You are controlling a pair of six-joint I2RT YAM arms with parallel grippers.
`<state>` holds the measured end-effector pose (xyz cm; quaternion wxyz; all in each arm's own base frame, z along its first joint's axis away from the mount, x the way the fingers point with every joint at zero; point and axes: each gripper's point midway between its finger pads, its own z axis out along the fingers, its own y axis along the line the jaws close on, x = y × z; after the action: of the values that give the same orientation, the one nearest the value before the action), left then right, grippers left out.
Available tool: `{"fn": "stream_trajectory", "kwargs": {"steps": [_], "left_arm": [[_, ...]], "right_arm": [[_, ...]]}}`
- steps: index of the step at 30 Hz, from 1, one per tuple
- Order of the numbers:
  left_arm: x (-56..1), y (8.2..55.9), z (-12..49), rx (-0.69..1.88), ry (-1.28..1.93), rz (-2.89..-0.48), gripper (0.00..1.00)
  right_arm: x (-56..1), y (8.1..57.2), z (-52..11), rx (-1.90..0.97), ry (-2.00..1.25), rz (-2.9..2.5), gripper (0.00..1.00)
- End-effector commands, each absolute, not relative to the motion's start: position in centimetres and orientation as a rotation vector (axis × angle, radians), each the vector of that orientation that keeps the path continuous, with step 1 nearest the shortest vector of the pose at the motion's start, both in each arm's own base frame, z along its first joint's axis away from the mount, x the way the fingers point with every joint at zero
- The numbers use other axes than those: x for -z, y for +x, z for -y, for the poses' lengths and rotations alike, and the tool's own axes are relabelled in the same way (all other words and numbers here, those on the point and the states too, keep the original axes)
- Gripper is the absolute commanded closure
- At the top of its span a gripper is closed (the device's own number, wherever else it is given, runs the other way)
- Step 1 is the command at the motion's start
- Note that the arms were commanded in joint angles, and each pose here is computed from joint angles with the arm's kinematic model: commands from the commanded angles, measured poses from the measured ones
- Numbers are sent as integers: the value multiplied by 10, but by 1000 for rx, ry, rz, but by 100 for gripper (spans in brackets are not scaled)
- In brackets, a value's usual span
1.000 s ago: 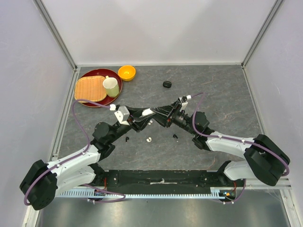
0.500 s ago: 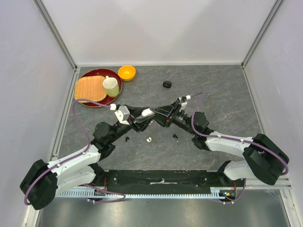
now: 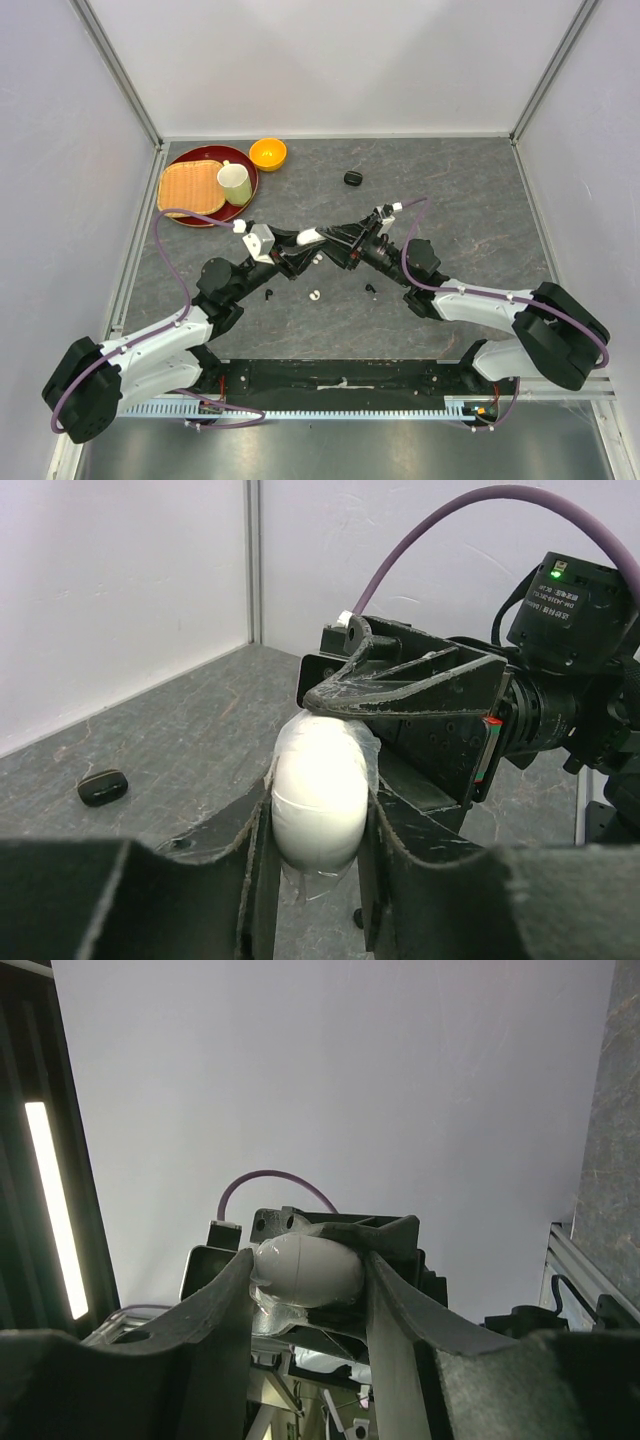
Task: Insert the wireless bluetooth earbuds into the charging case
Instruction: Open the charging case.
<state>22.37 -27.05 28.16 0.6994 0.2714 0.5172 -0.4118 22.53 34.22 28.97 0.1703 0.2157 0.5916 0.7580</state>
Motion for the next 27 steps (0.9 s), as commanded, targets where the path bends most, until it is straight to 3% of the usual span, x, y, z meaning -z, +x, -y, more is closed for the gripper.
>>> {"fn": "stream_trajectory", "kwargs": {"steps": [1,6,8,9,10,11,12,14,15,20,22,24,25,27], "left_arm": [[-303,224,269,924,573,-1088,66],[-301,223,268,921,572,-1084,79],[-303,222,267,921,568,-1077,91],[-300,222,267,919,570,-1081,96],[-301,222,266,918,569,-1079,98],[-301,222,266,918,569,-1078,98],[-301,221,265,921,566,-1078,98],[-301,220,265,922,568,-1075,98],[-301,218,264,922,572,-1069,98],[-305,207,258,928,575,-1004,98],[-304,203,256,930,584,-997,98],[-304,201,255,925,593,-986,98],[-309,200,252,927,578,-967,98],[-308,200,247,934,536,-958,98]], "right_arm": [[-309,224,-344,-2220,594,-1605,100],[-307,224,-344,-2223,597,-1603,100],[-309,225,-342,-2219,603,-1585,97],[-306,225,-341,-2210,605,-1589,91],[-306,226,-340,-2202,609,-1585,73],[-306,226,-338,-2192,611,-1578,64],[-303,227,-336,-2174,621,-1574,48],[-303,228,-333,-2151,611,-1565,33],[-301,230,-331,-2109,581,-1558,19],[-298,239,-315,-1902,493,-1582,6],[-284,251,-310,-1675,404,-1672,5],[-316,256,-300,-1513,271,-1637,3],[-295,259,-293,-1296,125,-1726,2],[-320,256,-285,-1141,-85,-1686,2]]}}
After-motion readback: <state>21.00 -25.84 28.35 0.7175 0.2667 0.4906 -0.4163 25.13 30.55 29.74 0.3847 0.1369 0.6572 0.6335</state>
